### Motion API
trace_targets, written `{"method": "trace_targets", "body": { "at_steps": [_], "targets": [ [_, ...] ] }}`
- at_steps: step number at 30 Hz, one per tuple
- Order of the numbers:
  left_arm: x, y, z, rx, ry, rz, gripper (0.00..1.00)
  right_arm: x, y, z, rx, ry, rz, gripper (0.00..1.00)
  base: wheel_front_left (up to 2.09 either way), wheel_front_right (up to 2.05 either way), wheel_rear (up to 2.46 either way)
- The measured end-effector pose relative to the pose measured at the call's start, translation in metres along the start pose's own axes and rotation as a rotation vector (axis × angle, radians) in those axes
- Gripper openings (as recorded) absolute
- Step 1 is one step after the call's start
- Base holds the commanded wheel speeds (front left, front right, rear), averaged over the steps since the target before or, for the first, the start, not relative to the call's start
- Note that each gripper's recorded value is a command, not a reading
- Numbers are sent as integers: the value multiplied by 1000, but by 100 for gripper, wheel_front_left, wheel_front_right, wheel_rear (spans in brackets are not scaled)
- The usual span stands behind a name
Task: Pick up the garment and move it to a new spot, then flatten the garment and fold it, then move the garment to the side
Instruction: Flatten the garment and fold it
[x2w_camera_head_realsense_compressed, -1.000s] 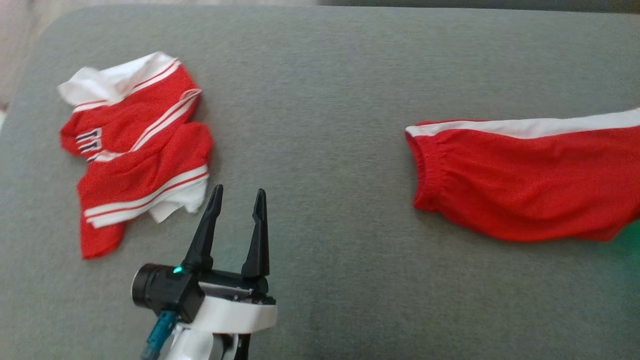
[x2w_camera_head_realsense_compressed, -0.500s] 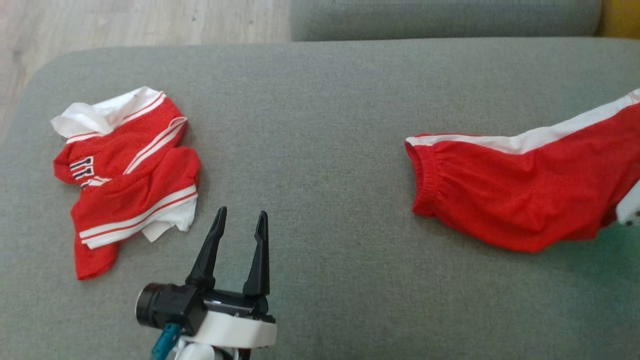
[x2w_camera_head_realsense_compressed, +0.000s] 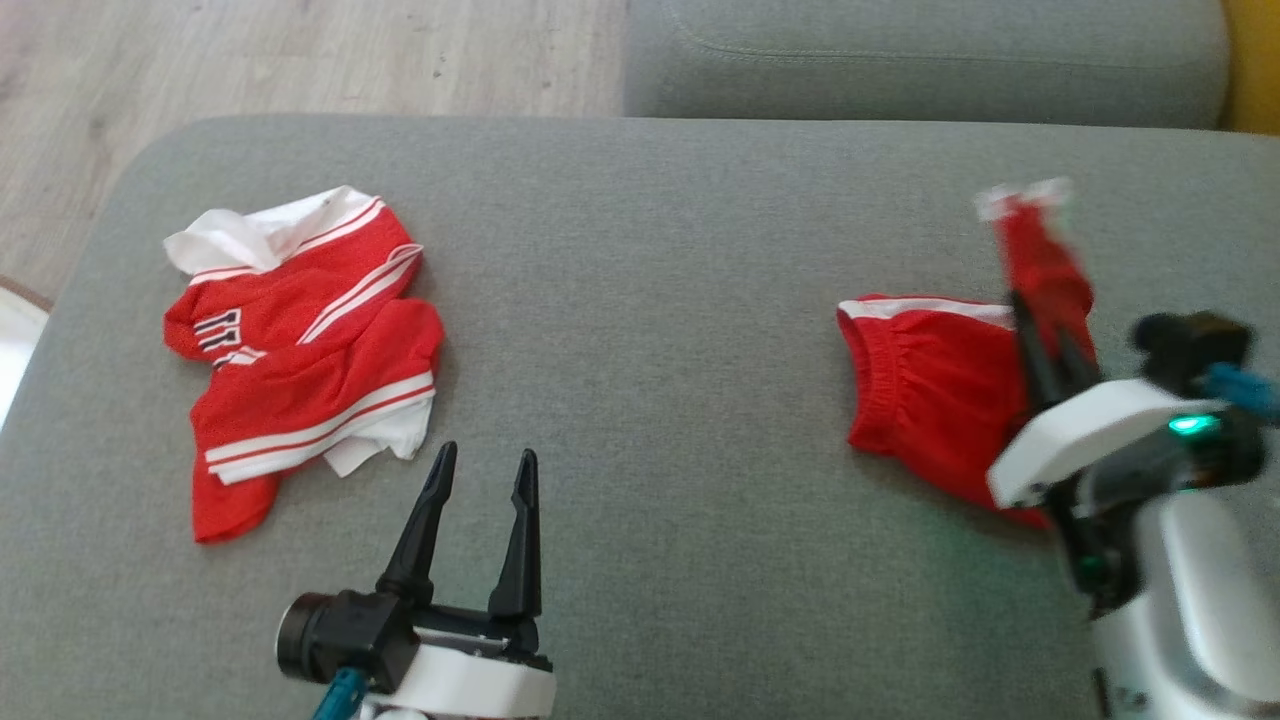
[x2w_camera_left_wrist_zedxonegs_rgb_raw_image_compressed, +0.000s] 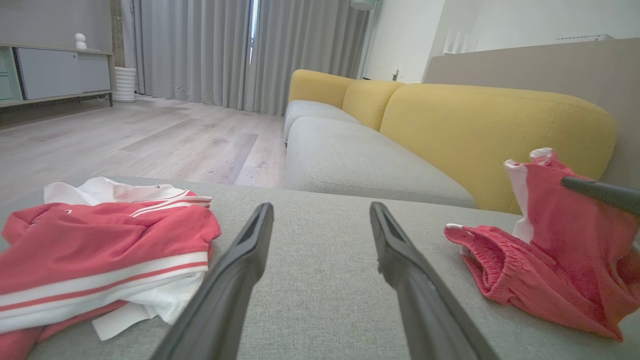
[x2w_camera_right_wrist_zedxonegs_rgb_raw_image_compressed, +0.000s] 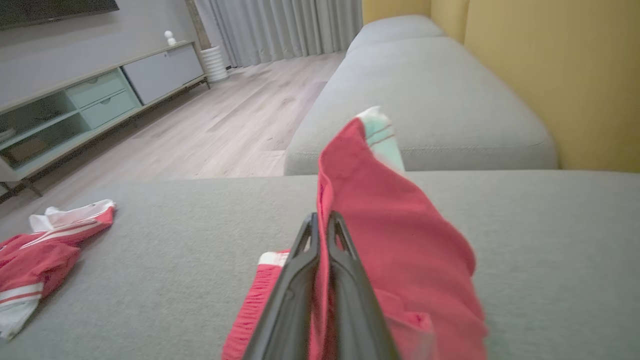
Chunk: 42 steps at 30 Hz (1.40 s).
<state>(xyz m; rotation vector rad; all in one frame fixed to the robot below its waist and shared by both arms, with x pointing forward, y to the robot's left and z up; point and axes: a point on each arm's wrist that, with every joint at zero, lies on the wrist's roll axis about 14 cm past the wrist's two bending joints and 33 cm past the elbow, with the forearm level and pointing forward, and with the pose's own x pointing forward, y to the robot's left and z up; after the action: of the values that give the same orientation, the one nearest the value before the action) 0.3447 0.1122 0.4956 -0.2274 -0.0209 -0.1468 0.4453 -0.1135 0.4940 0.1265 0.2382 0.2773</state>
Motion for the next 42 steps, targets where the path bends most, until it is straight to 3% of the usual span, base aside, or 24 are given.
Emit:
{"method": "trace_targets", "body": {
  "at_steps": [6, 16, 17, 18, 28, 35, 36, 37, 38, 42],
  "targets": [
    [-3, 6, -2, 1, 7, 19, 100, 18, 42, -32, 32, 87, 99, 0, 0, 0, 0],
    [-11, 16, -2, -3, 9, 58, 100, 35, 82, -74, 87, 173, 199, 0, 0, 0, 0],
    [-11, 16, -1, -2, 7, 58, 100, 34, 87, -73, 97, 167, 212, 93, 0, 0, 0],
    [-11, 15, 0, -2, 3, 56, 100, 34, 92, -72, 106, 158, 226, 100, 0, 0, 0],
    [-19, 7, 14, -1, -48, 39, 100, 9, 108, -45, 127, -15, 268, 100, 0, 0, 0],
    [-37, 10, 14, 9, -54, 66, 100, -37, 75, -71, 152, -23, 172, 100, 0, 0, 0],
    [-39, 11, 14, 12, -56, 71, 100, -42, 68, -74, 151, -18, 155, 77, 0, 0, 0],
    [-40, 13, 15, 15, -57, 75, 100, -45, 61, -77, 146, -11, 141, 20, 0, 0, 0],
    [-40, 13, 15, 15, -59, 77, 100, -46, 55, -79, 140, -3, 129, 0, 0, 0, 0],
    [-43, 16, 17, 22, -64, 84, 100, -41, 38, -75, 117, 17, 100, 0, 0, 0, 0]
  ]
}}
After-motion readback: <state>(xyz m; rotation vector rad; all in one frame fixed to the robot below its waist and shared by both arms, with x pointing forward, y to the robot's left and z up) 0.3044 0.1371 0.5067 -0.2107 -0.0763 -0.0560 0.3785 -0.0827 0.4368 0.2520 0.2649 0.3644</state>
